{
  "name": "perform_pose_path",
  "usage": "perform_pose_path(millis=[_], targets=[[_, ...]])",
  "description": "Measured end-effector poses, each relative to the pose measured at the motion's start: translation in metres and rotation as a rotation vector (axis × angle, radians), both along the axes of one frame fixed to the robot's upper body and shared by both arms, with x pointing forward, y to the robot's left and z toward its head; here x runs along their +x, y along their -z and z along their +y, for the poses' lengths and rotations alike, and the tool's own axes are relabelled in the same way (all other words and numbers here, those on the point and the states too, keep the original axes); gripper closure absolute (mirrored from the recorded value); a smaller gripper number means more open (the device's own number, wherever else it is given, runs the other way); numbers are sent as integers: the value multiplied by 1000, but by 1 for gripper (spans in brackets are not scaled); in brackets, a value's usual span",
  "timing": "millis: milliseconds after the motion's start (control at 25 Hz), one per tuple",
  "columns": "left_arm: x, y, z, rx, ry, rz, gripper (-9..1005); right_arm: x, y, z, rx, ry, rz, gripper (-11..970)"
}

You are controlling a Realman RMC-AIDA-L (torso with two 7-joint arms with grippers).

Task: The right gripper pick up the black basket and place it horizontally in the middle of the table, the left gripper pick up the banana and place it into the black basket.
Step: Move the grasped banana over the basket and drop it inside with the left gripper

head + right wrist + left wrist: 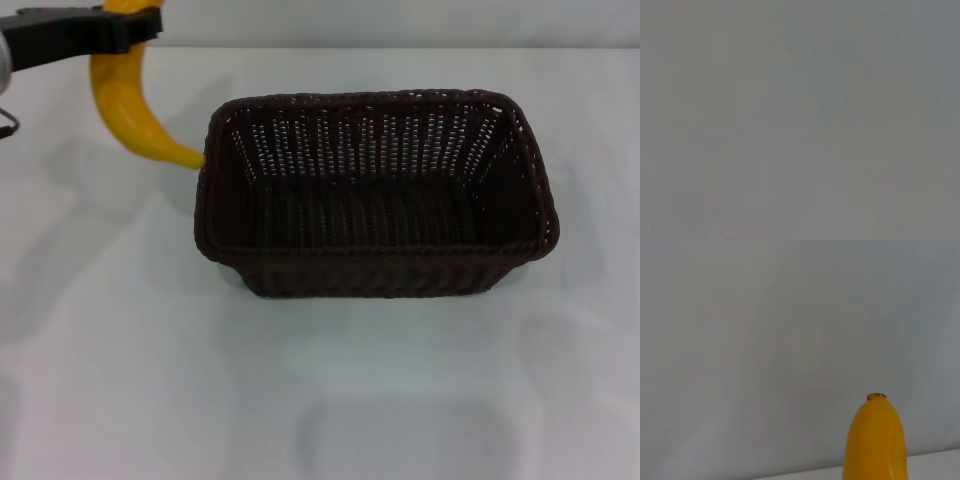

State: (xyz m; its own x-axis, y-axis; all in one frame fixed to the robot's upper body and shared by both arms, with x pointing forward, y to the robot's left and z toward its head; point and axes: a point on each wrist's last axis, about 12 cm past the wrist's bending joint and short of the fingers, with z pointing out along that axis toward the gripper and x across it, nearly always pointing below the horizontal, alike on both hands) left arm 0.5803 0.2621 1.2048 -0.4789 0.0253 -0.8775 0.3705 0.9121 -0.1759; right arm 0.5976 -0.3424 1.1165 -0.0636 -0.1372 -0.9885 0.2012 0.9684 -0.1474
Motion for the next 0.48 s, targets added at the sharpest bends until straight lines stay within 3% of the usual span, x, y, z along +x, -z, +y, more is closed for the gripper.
perform_pose_path(millis=[480], targets=[[-4, -1, -35, -3, 118, -9, 408, 0, -1, 0, 0, -1, -2, 284]])
